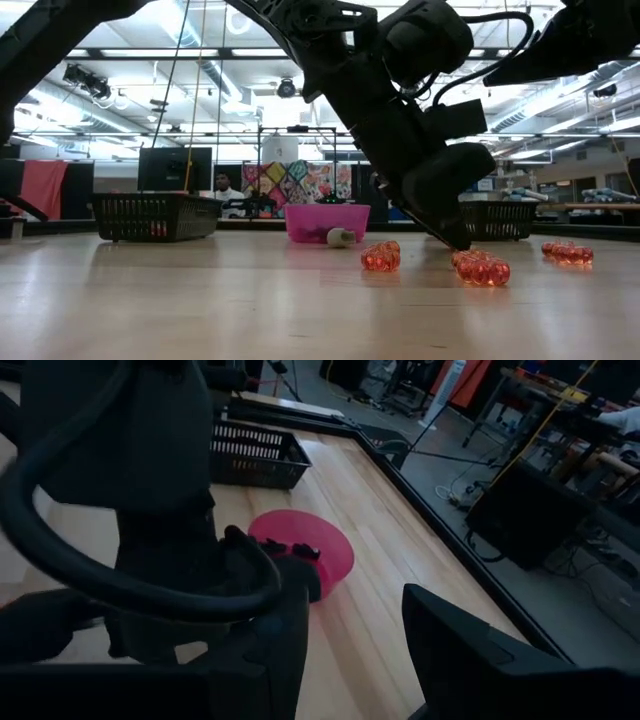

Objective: Sort Halloween decoration
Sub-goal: Put the orange pumpkin toy into the left black bin

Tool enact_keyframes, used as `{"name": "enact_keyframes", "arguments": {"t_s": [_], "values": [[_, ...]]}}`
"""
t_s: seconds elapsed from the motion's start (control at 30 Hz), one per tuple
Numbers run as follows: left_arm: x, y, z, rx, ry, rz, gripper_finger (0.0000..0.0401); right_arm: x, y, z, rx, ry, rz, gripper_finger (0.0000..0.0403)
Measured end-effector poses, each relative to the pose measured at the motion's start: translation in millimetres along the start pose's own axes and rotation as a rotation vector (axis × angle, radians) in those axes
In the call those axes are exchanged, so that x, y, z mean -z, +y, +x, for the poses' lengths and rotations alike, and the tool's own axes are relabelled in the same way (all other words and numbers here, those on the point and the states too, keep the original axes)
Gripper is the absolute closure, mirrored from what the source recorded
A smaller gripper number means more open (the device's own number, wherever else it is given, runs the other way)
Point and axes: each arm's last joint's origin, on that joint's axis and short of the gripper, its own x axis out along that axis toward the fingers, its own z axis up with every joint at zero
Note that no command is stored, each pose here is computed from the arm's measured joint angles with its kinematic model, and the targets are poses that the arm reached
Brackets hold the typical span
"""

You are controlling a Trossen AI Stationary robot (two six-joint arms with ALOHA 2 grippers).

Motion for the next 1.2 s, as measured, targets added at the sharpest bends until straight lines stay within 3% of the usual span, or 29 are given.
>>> {"name": "enact_keyframes", "arguments": {"t_s": [0.43, 0.73, 1.2], "values": [[1.6, -0.4, 0.9, 0.002, 0.008, 0.002, 0.0347, 0.4, 0.0, 0.0, -0.003, 0.003, -0.005, 0.0236], [1.9, -0.5, 1.0, 0.005, 0.010, 0.022, 0.0383, 0.6, -0.1, 0.0, -0.002, 0.004, -0.006, 0.0236], [1.8, -4.6, 0.2, -0.019, 0.001, 0.050, 0.0387, 3.7, -0.8, 0.0, 0.002, 0.024, -0.014, 0.0236]]}}
